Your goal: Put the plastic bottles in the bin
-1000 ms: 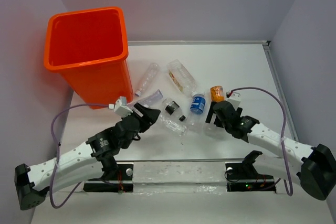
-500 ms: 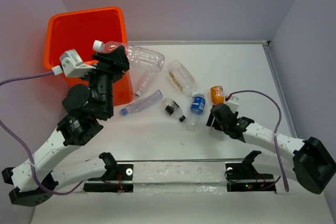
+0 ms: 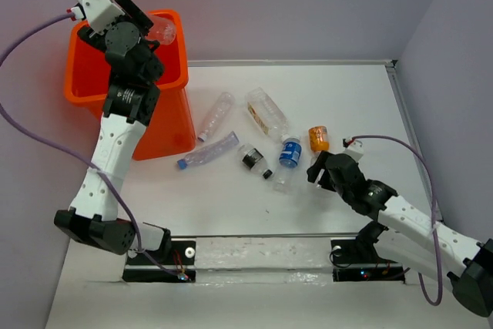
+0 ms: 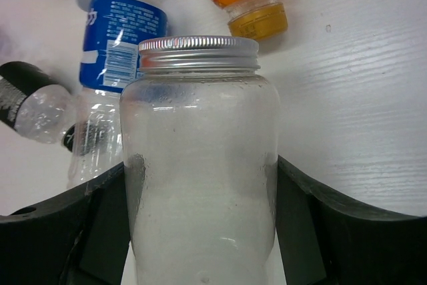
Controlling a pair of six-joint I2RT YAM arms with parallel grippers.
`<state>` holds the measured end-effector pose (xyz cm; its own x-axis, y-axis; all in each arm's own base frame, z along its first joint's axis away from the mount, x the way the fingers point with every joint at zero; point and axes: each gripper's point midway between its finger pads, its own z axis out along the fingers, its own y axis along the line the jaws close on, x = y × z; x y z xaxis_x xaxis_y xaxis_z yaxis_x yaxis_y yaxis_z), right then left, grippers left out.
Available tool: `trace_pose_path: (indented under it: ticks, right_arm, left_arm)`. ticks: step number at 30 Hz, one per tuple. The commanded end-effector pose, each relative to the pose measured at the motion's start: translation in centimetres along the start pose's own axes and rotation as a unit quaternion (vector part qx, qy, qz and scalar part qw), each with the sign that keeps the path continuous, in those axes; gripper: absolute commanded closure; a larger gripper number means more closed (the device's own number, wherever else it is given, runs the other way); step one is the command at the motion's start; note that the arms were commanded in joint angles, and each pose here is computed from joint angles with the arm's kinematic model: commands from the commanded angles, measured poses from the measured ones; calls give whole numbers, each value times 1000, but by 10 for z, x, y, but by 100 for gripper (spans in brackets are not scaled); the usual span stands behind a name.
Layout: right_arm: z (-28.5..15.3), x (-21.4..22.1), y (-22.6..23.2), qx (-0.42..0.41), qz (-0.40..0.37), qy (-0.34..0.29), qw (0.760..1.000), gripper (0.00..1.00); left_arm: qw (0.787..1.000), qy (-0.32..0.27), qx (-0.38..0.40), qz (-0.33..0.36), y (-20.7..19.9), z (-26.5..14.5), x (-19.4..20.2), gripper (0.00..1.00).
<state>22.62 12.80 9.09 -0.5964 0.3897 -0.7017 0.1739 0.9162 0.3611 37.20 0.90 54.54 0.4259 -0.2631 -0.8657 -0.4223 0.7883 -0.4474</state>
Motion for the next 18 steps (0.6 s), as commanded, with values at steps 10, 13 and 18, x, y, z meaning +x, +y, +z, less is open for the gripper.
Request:
trace_pose_path:
  ticks: [10,13,18]
  right_arm:
    - [-66,-87,62,-123,-5,-81,989,41]
    - [-84,-123,102,-175,-14,-113,978,41]
    - [-102,-176,189,-251,-72,-163,951,42]
  left_arm:
    - [999,35,-13,9,36,12,28,1]
    - [998,36,43,-33,32,-12,8,1]
    - [986,68,138,-71,22,-60,1,1]
